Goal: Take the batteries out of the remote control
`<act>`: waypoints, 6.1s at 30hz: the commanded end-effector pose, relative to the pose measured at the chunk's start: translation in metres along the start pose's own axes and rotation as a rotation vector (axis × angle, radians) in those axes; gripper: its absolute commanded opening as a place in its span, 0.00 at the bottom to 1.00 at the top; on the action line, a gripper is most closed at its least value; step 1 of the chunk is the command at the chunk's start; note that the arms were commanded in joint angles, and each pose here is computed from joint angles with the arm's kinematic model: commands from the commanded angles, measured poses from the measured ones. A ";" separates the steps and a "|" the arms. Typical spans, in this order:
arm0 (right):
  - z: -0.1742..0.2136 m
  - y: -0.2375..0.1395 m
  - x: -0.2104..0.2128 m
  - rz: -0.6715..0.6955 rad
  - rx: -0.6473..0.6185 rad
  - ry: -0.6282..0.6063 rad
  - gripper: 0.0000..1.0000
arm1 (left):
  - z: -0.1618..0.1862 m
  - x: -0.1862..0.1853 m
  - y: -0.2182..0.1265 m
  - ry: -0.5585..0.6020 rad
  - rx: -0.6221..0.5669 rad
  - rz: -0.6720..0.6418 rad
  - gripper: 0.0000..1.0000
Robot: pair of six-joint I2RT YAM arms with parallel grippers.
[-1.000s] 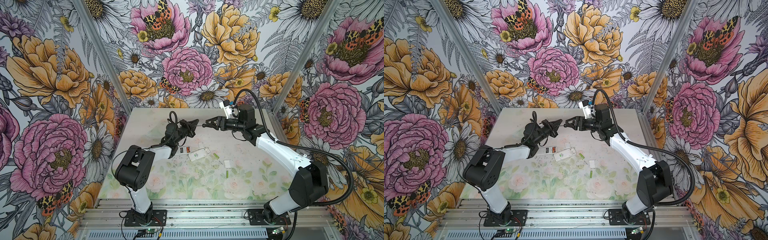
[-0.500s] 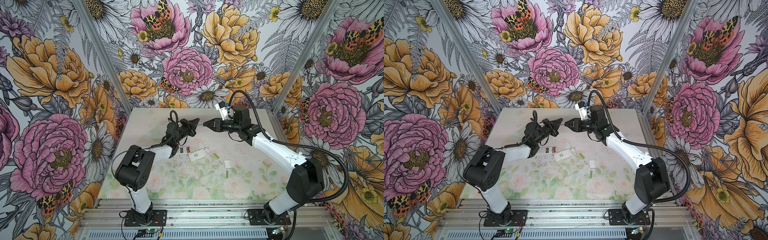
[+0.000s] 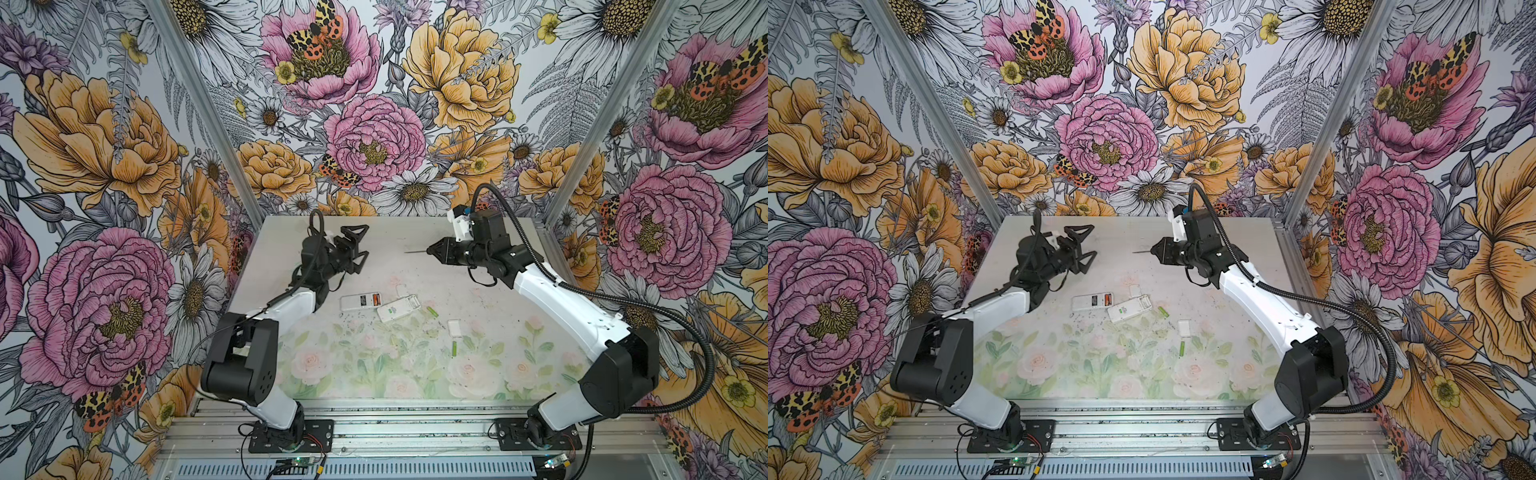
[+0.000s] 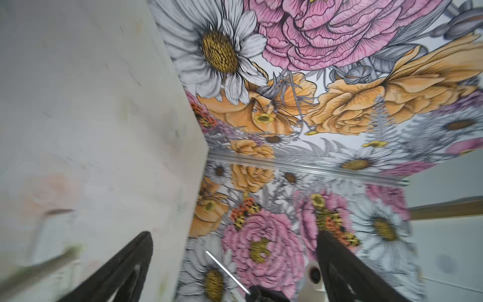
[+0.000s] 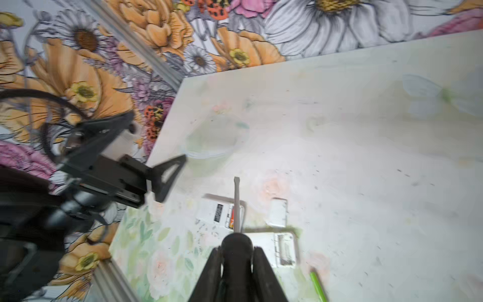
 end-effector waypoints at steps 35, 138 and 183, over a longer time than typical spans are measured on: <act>0.046 0.063 0.035 -0.119 0.330 -0.047 0.00 | 0.015 0.207 -0.029 1.488 1.119 -0.787 0.99; 0.060 0.087 0.030 0.078 0.433 -0.118 0.00 | 0.088 0.207 0.015 1.663 1.191 -0.660 0.20; 0.122 0.102 0.036 0.169 0.307 -0.341 0.00 | 0.092 0.204 0.017 1.609 1.199 -0.607 0.05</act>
Point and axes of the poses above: each gripper's point midway between its finger pads, its own y axis out along the fingers, its own x axis along the line the jaws close on, z = x × y, the point moved 5 cm from there along -y, back along the fingers, and after that the axes turned 7 degrees about -y, right-handed, at the moved point
